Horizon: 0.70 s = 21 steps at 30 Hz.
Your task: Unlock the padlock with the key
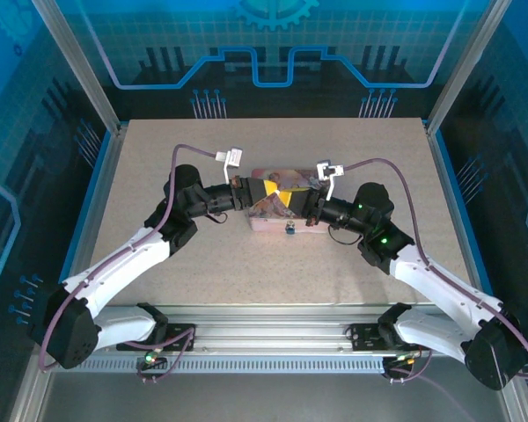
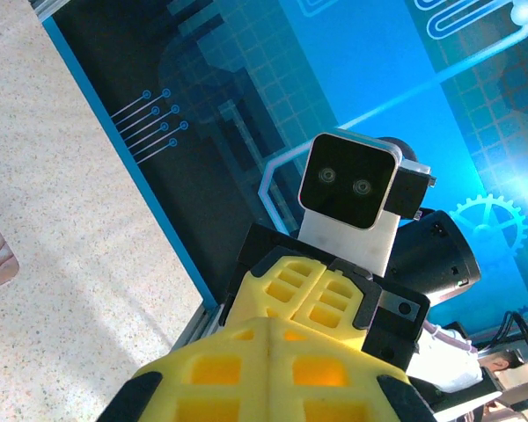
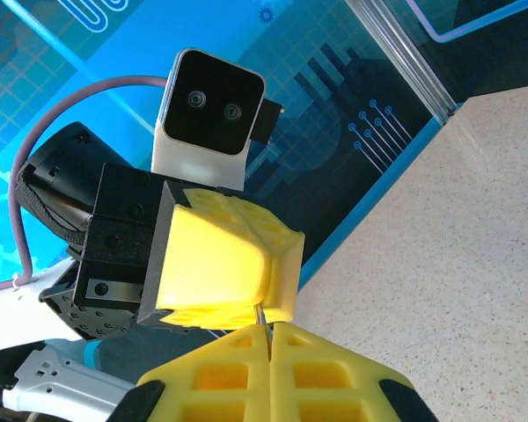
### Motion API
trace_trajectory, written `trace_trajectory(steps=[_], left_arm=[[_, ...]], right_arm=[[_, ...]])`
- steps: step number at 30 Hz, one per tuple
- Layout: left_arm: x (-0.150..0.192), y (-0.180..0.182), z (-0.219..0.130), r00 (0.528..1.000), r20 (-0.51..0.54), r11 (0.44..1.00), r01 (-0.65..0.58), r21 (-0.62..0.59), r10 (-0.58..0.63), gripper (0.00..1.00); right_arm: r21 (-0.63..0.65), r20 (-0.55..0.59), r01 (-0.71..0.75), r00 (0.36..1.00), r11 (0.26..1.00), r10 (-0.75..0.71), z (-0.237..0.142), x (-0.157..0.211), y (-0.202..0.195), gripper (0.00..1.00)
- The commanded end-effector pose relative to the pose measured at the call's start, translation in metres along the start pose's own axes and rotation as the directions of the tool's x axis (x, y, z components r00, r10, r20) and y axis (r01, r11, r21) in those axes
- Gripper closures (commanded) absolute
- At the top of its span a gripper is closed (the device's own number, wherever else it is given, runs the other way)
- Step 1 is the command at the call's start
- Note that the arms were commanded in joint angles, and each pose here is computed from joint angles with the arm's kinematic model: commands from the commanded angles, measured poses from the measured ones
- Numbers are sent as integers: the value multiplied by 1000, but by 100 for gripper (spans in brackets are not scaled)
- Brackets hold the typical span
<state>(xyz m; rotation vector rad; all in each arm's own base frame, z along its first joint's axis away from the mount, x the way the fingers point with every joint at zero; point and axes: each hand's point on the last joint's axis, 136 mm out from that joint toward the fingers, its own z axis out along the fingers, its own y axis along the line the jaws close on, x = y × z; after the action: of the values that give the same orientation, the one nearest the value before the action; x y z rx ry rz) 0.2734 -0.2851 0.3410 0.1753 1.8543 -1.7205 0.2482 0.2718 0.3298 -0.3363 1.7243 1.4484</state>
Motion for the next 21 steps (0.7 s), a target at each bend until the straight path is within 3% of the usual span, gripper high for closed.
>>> trace_trajectory(steps=[1,5,8,16,21], left_arm=[[-4,-11,-6,999,28,999,-35,19,34,95],[-7,-6,-10,998,49,999,-30,-10,31,57],[-8,1,-16,997,68,999,-24,-47,27,38],[6,43,-34,997,72,968,-6,-253,25,17],[27,86,-50,999,46,909,22,-416,-4,10]], right_arm=[[15,11,28,1000,999,-28,-6,-3,-1,100],[44,0,36,999,998,-36,-10,-3,-5,100],[77,-5,40,999,996,-39,-16,-3,-11,100],[276,-19,22,1000,961,-17,-49,-3,-51,100],[486,-57,57,998,872,-33,-74,-7,-89,100]])
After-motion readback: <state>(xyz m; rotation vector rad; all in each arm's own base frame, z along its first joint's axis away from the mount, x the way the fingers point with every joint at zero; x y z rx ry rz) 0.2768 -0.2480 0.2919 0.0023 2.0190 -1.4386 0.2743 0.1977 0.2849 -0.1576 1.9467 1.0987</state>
